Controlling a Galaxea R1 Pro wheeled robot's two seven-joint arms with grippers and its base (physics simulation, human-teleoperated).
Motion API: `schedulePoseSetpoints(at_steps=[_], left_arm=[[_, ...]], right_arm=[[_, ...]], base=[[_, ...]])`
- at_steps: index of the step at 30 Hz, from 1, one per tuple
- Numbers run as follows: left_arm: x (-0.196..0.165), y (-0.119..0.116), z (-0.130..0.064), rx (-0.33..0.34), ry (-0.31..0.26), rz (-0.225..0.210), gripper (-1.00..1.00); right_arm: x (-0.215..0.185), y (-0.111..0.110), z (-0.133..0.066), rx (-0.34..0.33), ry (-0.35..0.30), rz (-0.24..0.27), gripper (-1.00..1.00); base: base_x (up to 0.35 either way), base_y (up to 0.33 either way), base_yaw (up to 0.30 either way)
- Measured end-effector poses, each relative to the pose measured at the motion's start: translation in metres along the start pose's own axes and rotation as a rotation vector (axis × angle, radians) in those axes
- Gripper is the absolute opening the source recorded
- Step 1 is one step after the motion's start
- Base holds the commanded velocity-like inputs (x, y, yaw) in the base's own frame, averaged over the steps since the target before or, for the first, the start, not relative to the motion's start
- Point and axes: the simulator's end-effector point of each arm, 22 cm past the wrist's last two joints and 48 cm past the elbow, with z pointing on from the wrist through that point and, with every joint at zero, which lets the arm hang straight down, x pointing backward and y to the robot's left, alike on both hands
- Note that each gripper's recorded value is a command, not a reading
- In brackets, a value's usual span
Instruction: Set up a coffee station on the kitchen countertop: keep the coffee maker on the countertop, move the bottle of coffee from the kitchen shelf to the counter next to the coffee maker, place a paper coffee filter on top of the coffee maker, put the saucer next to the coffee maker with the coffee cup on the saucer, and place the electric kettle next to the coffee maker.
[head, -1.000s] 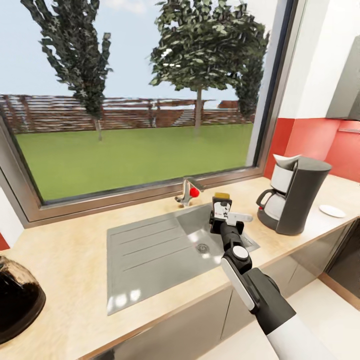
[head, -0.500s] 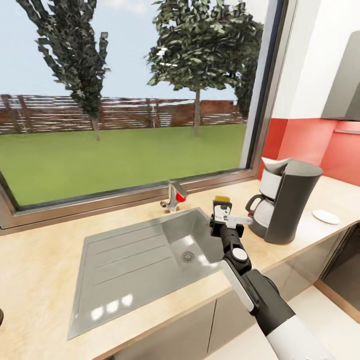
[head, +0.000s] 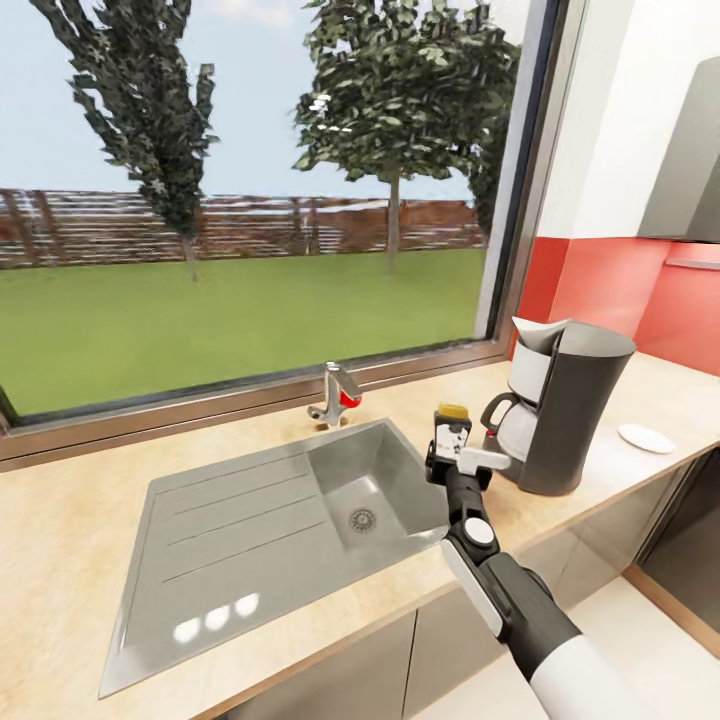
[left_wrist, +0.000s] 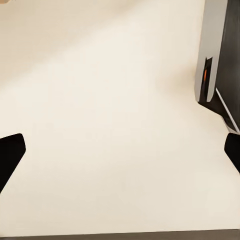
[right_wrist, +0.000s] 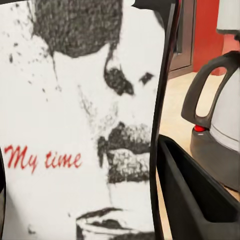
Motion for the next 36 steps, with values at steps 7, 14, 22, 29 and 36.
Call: schedulePoseSetpoints(at_steps=[7,14,22,29,36], left_arm=[[-0.002,0.0,0.0,0.001,-0.008,0.006,1.0],[-0.002,0.0,0.0,0.001,-0.01,0.007,1.0],[-0.004,0.0,0.0,0.001,-0.015,0.008,1.0],[-0.004,0.0,0.0,0.001,-0.016,0.005,1.0],[-0.005,0.0,0.0,0.001,-0.018,0.004,1.0]], right_arm=[[0.055,-0.019,-0.004,0.043,0.097,-0.048,-1.0],[0.074,-0.034,-0.006,0.07,0.088,-0.051,-1.0],[0.074,-0.035,-0.006,0.072,0.085,-0.052,-1.0],[0.073,-0.035,-0.007,0.072,0.084,-0.051,-1.0],[0.084,-0.04,-0.008,0.08,0.105,-0.064,-1.0]], base=[[0.0,0.0,0.0],[0.0,0.0,-0.003],[0.0,0.0,-0.206],[0.0,0.0,-0.233],[0.0,0.0,-0.03]])
